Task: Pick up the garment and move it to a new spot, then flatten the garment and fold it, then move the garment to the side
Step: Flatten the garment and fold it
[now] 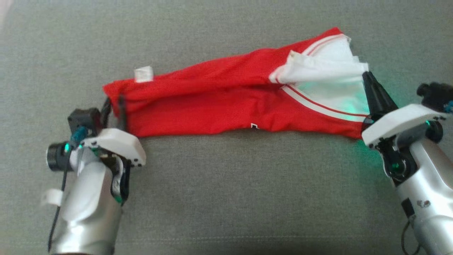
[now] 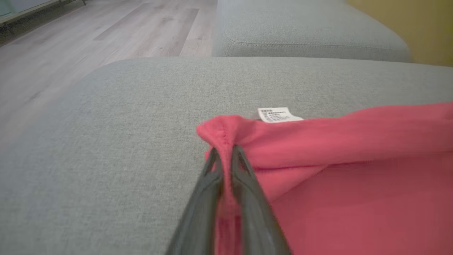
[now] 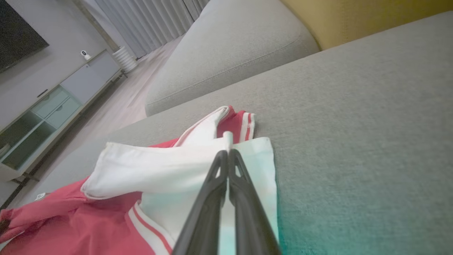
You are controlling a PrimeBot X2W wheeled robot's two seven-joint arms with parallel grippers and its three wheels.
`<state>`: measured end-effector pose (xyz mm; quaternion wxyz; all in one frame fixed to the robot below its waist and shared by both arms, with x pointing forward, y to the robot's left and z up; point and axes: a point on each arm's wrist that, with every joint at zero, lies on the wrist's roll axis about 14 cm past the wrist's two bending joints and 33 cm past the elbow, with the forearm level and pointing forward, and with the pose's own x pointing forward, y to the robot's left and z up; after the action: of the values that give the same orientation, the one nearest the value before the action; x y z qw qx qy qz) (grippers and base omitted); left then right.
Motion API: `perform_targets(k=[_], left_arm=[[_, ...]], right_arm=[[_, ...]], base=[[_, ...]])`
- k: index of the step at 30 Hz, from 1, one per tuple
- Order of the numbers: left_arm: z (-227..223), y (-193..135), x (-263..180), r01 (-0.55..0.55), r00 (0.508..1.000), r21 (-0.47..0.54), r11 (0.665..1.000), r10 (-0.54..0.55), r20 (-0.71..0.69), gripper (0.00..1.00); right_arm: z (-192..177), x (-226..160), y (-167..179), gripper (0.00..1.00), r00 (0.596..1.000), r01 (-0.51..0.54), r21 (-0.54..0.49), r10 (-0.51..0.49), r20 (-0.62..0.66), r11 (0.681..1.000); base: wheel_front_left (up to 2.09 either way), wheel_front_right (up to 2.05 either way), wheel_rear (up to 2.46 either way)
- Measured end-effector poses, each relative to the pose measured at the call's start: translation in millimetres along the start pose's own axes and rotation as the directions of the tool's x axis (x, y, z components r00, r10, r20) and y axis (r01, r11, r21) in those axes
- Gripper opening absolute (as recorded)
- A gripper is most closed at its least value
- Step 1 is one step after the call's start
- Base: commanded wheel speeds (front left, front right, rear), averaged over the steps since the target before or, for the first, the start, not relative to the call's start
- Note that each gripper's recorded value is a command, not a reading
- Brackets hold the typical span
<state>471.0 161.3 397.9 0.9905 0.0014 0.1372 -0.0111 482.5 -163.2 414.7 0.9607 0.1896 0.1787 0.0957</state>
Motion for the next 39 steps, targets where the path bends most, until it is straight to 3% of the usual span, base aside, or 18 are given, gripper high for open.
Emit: perform_targets(k=[8,15,25,26,27,28,29,33,39], left_arm=[[2.8,14.4,-38.1,-0.090,0.995,-0.057,0.994,0.093,0.043,1.00],[-4.8,31.6,-67.8,-0.162,0.985,-0.096,0.982,0.166,0.039,1.00],[-2.7,44.0,-80.9,-0.203,0.976,-0.138,0.969,0.211,0.047,1.00],[-3.1,44.8,-81.8,-0.206,0.976,-0.139,0.969,0.214,0.046,1.00],[-3.5,45.2,-82.6,-0.207,0.976,-0.139,0.968,0.215,0.045,1.00],[-3.8,45.7,-83.4,-0.211,0.975,-0.138,0.968,0.219,0.044,1.00],[-3.8,45.4,-84.2,-0.212,0.974,-0.137,0.968,0.220,0.044,1.00],[-4.6,32.5,-85.5,-0.176,0.982,-0.134,0.975,0.184,0.044,1.00],[2.3,12.2,-81.1,-0.115,0.990,-0.142,0.983,0.125,0.064,1.00]], right_arm=[[8.0,1.6,0.2,1.00,0.998,0.036,0.017,-0.037,0.055,0.999],[-28.8,10.1,-4.5,1.00,0.994,0.083,-0.042,-0.085,-0.067,0.996],[-51.0,36.1,-0.3,1.00,0.977,0.081,-0.119,-0.103,-0.186,0.990],[-51.5,38.1,0.4,0.96,0.976,0.082,-0.117,-0.103,-0.192,0.990],[-52.4,39.4,1.8,0.64,0.975,0.081,-0.114,-0.102,-0.197,0.990],[-53.0,39.9,2.6,0.26,0.974,0.080,-0.113,-0.102,-0.202,0.990],[-52.9,40.1,3.3,0.00,0.973,0.079,-0.113,-0.101,-0.206,0.990],[-53.3,37.0,17.2,0.00,0.978,0.066,-0.062,-0.077,-0.194,0.996],[-36.7,20.2,-2.2,0.00,0.988,0.124,-0.026,-0.126,-0.094,0.992]], base=[[0.00,0.00,0.00],[0.00,0.00,0.00],[0.00,0.00,0.00],[0.00,0.00,0.00],[0.00,0.00,0.00],[0.00,0.00,0.00],[0.00,0.00,0.00],[0.00,0.00,0.00],[0.00,0.00,0.00]])
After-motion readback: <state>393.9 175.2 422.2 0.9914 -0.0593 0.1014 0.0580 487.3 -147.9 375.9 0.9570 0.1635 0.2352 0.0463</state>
